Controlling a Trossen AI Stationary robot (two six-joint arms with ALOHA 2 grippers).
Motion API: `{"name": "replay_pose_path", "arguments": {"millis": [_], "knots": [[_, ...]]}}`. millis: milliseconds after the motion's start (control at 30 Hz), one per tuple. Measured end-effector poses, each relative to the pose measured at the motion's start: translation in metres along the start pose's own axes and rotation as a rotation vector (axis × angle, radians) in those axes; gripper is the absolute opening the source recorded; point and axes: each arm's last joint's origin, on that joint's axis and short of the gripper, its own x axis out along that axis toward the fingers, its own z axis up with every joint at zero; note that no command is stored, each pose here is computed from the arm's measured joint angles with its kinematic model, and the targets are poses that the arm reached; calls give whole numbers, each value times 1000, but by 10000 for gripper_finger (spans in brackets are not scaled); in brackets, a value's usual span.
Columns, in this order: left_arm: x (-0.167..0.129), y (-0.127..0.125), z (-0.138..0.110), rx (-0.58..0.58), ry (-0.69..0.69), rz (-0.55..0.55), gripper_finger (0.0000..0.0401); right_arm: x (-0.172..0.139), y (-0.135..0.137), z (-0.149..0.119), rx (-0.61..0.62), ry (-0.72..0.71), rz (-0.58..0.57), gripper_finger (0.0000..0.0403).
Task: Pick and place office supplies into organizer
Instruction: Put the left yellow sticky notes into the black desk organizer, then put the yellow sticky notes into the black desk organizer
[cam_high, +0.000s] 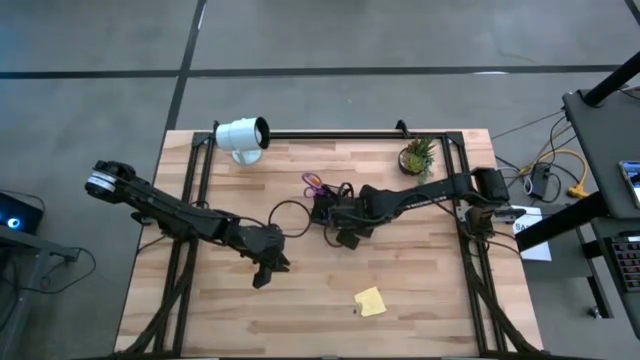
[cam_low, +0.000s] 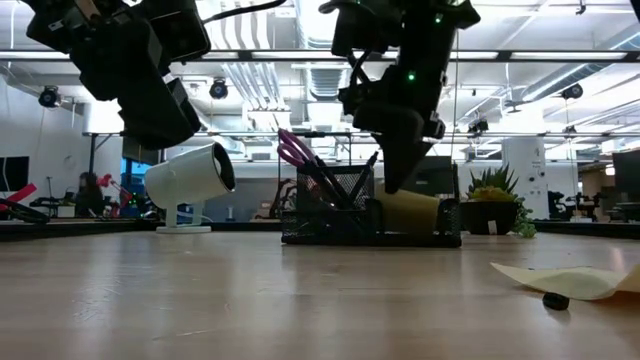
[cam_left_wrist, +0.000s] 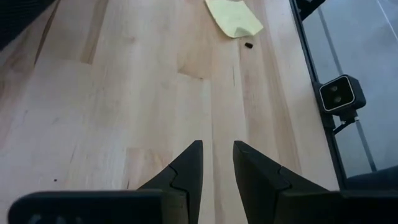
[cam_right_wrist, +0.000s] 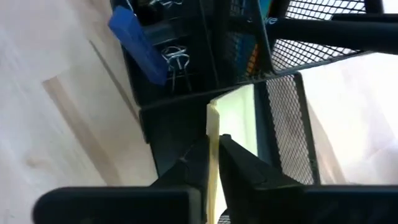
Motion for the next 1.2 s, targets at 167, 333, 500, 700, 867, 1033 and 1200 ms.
{"name": "replay_pose_path", "arguments": {"millis": [167,333,500,700,867,1033,1200], "knots": [[0,0,0,0,1,-2,73,1,2,1,11,-15,34,68],[-1,-1,0,0,4,-13,73,0,6,0,48,4,79,132],[-1,-1,0,0,7,-19,73,-18,29,-8,-28,19,201,169],[-1,-1,0,0,7,-22,73,-63,80,-53,-164,67,301,174],[-1,-1,0,15,5,-22,73,-91,128,-120,-342,42,331,176],[-1,-1,1,21,4,-22,73,-86,158,-159,-465,5,293,187],[-1,-2,2,20,-11,-31,73,-64,181,-166,-526,21,257,198]]}}
